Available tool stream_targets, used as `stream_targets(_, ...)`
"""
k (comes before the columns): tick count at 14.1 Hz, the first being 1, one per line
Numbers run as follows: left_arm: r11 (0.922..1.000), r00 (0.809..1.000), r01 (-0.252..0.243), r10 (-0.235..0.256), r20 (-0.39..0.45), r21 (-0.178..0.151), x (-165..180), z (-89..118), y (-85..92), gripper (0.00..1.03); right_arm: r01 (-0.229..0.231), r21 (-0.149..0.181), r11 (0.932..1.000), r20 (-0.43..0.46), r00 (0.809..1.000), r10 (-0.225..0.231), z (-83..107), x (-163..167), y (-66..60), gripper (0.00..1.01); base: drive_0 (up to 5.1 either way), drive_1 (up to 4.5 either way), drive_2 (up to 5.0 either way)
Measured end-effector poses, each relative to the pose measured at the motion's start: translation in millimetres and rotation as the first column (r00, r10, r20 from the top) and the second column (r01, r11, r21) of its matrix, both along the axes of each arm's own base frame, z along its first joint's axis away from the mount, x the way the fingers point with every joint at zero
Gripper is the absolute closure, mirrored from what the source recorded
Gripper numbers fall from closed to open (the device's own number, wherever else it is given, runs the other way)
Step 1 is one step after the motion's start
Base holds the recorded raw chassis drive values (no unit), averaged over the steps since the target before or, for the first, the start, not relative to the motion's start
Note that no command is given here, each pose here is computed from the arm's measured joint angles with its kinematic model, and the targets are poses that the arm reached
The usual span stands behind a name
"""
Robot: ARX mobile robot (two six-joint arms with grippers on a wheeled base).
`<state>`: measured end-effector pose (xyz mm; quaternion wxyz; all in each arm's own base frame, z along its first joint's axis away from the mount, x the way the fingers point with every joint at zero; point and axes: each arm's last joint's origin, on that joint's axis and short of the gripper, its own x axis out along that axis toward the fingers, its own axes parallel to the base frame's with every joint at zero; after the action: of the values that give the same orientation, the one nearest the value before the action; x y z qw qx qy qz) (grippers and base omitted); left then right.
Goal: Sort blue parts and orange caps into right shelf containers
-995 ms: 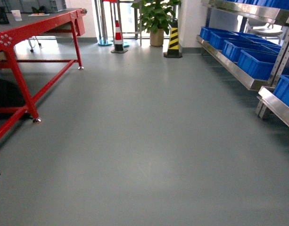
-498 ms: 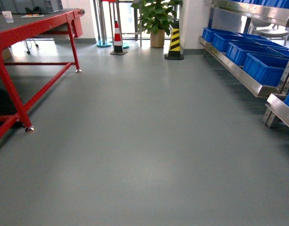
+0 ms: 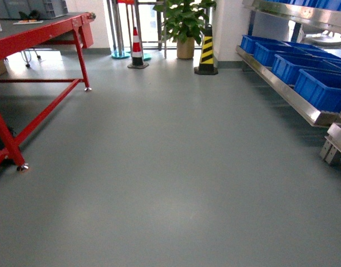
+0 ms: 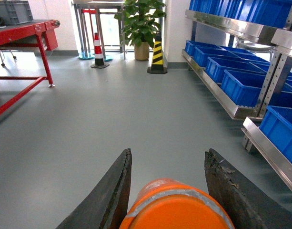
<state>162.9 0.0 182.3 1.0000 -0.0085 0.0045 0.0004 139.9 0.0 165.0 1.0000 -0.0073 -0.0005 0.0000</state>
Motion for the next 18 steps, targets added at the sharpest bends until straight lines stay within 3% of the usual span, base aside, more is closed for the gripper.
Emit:
stream_targets(9, 1.0, 1.0, 0.0, 0.0, -0.002, 0.0, 0.0, -0.1, 0.0, 0.58, 0.0, 0.0, 1.0, -0.003, 1.0, 0.0, -0.3, 0.0, 0.0, 0.6, 0.1, 4.31, -4.2)
stream_targets(18, 1.0, 1.0, -0.002, 0.002, -0.002, 0.0, 0.1, -0.3, 0.3, 0.58, 0.0, 0.0, 1.0, -0.001, 1.0, 0.0, -0.1, 0.0, 0.0, 0.6, -1.6, -1.63, -1.6)
